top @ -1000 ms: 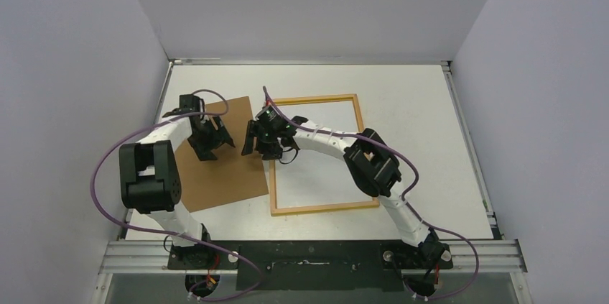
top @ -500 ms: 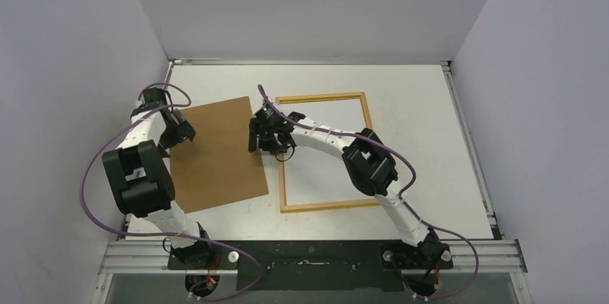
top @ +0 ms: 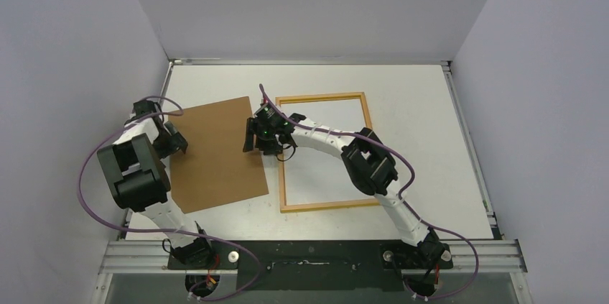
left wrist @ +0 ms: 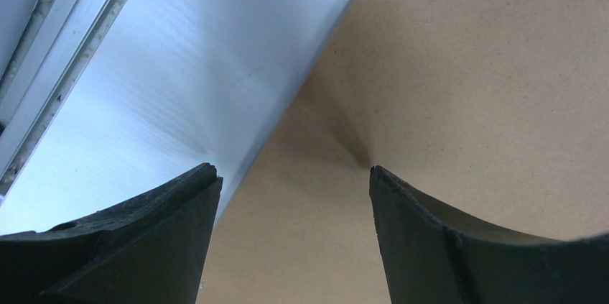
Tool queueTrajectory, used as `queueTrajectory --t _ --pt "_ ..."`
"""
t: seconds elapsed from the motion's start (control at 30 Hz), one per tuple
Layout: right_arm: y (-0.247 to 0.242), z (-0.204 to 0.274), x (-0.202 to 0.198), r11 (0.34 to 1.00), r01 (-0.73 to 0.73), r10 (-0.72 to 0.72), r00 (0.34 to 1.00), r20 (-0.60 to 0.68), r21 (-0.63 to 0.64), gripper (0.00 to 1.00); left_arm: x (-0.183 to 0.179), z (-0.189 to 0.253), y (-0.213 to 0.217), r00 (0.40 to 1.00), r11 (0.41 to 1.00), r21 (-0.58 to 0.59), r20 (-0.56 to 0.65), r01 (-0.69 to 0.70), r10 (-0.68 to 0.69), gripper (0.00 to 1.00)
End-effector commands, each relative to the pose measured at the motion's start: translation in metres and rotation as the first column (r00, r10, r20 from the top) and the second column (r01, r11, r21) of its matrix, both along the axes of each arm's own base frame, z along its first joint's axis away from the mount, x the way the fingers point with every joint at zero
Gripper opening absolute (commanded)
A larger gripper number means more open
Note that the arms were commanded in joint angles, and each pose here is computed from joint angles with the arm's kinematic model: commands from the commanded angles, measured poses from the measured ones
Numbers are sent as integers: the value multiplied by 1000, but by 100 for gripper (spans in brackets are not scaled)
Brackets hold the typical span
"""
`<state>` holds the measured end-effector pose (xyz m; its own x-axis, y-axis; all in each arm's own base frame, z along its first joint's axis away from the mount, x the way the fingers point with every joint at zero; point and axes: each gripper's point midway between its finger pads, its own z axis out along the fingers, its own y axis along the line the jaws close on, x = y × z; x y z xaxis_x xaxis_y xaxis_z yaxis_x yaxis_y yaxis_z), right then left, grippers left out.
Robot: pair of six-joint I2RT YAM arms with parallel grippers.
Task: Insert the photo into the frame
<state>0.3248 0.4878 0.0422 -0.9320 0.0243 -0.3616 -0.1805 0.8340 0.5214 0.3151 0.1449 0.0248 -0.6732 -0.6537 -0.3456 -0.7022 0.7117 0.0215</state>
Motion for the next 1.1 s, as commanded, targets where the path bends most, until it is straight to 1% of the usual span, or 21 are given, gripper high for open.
queueTrajectory --t 0.0,0.07,0.13,0.2,0.3,0.4,0.5,0.6,0.73,0.8,0.87,1.07 --pt "-4 -27 -4 1000 21 -21 998 -63 -12 72 18 -7 4 996 998 -53 82 40 -35 73" --pt "-2 -29 -5 1000 20 -20 997 -75 -6 72 20 -12 -4 995 993 -110 93 41 -31 71" --pt "0 -29 -4 1000 20 -20 997 -75 -1 72 20 -16 -11 994 983 -182 109 11 9 70" --pt "1 -29 -4 1000 21 -21 997 -75 0 72 19 -18 -12 992 976 -217 113 -23 49 67" --pt "4 -31 -5 1000 11 -10 996 -84 9 72 20 -17 -17 989 963 -267 136 -26 65 65" --pt "14 -28 -10 998 -12 18 994 -105 56 72 26 -16 -26 985 946 -324 158 -14 69 62" --pt "30 0 -10 984 -43 60 993 -99 170 71 29 -17 -35 983 927 -374 168 -7 76 56" --pt "45 44 -4 957 -79 92 995 -33 280 70 29 -18 -42 980 912 -411 175 -12 91 51" --pt "49 85 -2 931 -118 114 993 31 344 69 26 -20 -54 978 889 -457 169 -31 121 48" --pt "47 94 -2 928 -126 117 992 47 350 67 22 -20 -56 979 885 -463 157 -44 130 46" --pt "43 102 -1 927 -134 117 991 68 350 64 18 -19 -57 980 886 -460 140 -63 143 44" --pt "33 114 4 928 -122 97 991 88 353 43 7 -16 -59 979 889 -449 117 -96 165 43"
